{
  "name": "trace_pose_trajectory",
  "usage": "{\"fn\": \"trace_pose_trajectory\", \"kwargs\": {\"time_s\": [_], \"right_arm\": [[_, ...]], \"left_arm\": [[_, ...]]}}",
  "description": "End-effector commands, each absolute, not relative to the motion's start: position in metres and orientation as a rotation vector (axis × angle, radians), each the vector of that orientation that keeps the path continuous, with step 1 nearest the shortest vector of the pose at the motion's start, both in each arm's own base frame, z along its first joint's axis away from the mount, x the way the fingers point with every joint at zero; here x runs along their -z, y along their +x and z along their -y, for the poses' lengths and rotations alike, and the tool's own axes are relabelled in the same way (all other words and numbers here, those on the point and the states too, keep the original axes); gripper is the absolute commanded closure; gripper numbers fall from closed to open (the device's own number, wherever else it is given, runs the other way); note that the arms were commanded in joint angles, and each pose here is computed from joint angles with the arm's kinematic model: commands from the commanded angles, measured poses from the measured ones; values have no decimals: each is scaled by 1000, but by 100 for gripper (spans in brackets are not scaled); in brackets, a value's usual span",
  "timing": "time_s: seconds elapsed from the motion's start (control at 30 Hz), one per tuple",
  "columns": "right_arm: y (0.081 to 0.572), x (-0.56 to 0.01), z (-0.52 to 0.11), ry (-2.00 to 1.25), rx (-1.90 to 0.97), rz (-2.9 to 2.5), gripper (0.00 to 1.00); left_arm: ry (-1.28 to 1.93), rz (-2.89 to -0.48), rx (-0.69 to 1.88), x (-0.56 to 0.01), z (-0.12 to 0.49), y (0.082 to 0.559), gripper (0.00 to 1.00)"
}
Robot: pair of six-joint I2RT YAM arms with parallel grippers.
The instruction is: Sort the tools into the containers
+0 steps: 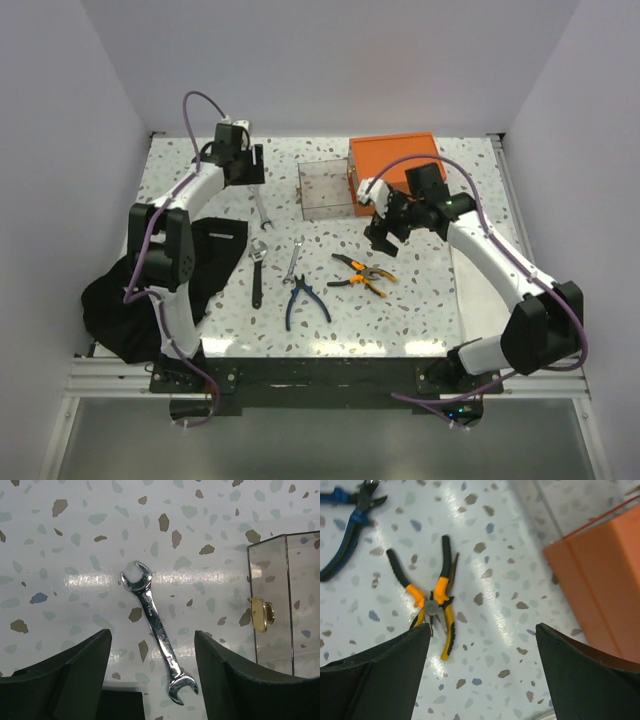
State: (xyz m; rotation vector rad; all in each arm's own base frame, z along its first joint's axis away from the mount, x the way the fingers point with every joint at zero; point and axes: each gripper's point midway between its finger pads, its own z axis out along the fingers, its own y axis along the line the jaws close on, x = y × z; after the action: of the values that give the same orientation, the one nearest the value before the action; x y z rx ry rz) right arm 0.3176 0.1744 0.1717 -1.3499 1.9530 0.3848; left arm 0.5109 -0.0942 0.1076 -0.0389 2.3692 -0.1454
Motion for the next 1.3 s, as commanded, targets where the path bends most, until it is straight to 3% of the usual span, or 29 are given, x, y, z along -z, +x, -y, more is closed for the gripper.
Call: {"fn": "trace_pose_trajectory", "kwargs": {"time_s": [0.0,0.17,0.47,0.7,0.9,1.13,1.27], "right_arm": [[293,-132,-185,-1697,-414,-1850,10],[293,-111,-204,-1840,-390,-1784,10],[318,-129,-224,-1688,-396,-1855,11],[342,-158,-236,-1521,-376,-1887,11],[354,-177,-246,-1376,-408,-1919,11],[387,-199,-270,-1236,-433,-1946,11],[405,-209,-290,-1152,-494,-1956,12]], "left_arm": [[-32,-2303,163,-126,95,528,27],[-35,-2343,141,-118,90,516,27],[-75,-2449,81,-77,82,503,28],[-63,-2483,96,-55,89,520,42],[-46,-2540,131,-28,98,518,43],[-31,-2629,75,-2,95,497,58],[-10,-2678,175,6,101,481,66]]}}
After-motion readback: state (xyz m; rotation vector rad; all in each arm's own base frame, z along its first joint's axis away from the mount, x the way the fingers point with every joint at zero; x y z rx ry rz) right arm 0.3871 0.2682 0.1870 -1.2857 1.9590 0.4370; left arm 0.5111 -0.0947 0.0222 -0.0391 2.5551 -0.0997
